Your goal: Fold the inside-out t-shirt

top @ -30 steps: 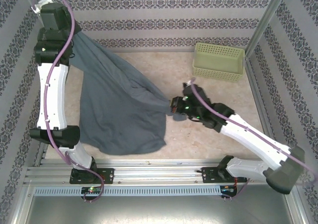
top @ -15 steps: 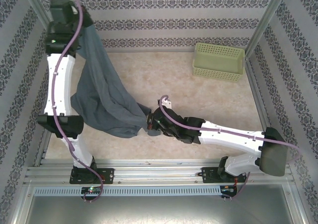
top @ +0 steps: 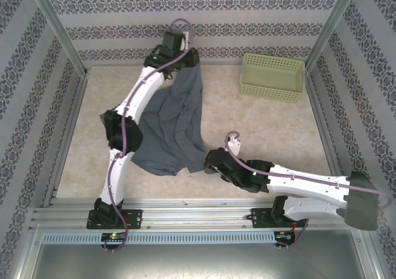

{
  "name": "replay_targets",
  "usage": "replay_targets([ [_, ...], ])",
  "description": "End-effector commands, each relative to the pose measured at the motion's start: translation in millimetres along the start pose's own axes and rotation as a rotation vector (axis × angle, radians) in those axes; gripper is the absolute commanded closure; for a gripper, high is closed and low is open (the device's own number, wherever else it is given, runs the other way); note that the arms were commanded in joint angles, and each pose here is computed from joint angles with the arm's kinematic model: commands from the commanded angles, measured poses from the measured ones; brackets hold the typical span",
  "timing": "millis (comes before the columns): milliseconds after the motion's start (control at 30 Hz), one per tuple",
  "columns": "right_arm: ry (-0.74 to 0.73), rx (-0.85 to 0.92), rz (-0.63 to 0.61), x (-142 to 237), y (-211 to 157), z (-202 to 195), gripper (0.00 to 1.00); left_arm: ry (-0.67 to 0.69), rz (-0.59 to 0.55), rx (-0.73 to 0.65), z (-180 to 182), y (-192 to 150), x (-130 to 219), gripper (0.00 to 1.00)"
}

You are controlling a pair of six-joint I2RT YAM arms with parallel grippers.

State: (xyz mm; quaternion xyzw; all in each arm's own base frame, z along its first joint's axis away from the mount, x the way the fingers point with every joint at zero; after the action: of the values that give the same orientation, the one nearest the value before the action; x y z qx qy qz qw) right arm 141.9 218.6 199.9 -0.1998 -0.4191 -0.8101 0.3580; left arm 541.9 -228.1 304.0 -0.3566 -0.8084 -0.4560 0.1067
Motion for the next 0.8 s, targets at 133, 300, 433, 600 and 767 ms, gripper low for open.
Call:
replay_targets([
  [133,-0.115,-0.099,-0.149,22,11,-39,1.0,0.12,0.081,-0.003,-4,2,37,0.18],
  [300,-0.133,-0.082,-0.17,27,23,-45,1.0,0.437,0.175,0.024,17,-13,112,0.04],
  [433,-0.135,-0.074,-0.166,25,35,-46,1.0,0.432,0.109,0.08,29,-53,163,0.02],
  [600,-0.15,-0.053,-0.166,24,55,-44,1.0,0.415,0.044,0.208,64,-129,224,0.06],
  [767,-0.158,-0.06,-0.162,16,69,-45,1.0,0.368,0.137,0.213,72,-217,247,0.09],
])
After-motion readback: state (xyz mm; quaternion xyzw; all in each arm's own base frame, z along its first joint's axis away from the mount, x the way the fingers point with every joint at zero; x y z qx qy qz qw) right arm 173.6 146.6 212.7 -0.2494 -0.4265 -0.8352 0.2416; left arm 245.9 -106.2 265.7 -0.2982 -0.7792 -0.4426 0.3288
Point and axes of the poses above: each hand's point on the last joint's axis, 136 mm out from that joint toward the fingers, its own x axis back along the fingers, its own z axis along the line the jaws close on, y = z × x, the point moved 8 cm from there along x, back along the fingers, and after that the axes turned 12 degrees about x, right-handed, at the moved point
